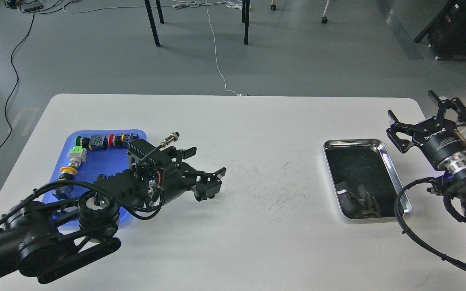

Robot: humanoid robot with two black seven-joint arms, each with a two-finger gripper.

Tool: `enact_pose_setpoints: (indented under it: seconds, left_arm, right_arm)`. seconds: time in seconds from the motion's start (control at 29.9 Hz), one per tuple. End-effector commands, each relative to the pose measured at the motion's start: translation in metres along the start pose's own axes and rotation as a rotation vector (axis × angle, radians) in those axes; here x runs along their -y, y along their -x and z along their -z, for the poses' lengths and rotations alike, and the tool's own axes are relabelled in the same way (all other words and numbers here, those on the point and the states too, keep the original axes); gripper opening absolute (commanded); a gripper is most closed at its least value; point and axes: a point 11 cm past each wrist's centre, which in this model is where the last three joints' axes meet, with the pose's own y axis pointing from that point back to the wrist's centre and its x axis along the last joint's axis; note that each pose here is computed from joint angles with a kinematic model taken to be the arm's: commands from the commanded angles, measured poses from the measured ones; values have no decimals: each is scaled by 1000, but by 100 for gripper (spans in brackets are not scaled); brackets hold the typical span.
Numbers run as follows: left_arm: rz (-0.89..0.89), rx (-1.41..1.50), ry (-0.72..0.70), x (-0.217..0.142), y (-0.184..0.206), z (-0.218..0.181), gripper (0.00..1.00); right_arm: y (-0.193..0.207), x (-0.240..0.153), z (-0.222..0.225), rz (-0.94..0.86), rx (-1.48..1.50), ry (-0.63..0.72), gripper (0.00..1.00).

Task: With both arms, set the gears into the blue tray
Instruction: 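Grasp the second black gear with the left gripper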

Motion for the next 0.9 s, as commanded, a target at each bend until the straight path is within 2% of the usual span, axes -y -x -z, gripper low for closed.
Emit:
enact_pose_setpoints:
  seconds: [0.0, 0.27, 0.57, 0.67, 0.87]
  left_arm:
    - [29, 35, -1, 6, 18, -2, 99]
    - [103, -68, 38, 13, 63, -27, 97]
    - [126, -74, 4, 17, 73, -18, 94]
    - [130, -77, 2, 17, 75, -18, 86]
    - [130, -79, -2, 19, 75, -18, 55]
  right_arm:
    - [1, 1, -1, 1, -1, 5, 96]
    - [1, 2, -2, 2, -3, 10, 96]
    - [3, 3, -2, 6, -4, 11, 96]
    - [3, 3, -2, 8, -4, 10, 96]
    - [4, 3, -2, 9, -4, 8, 96]
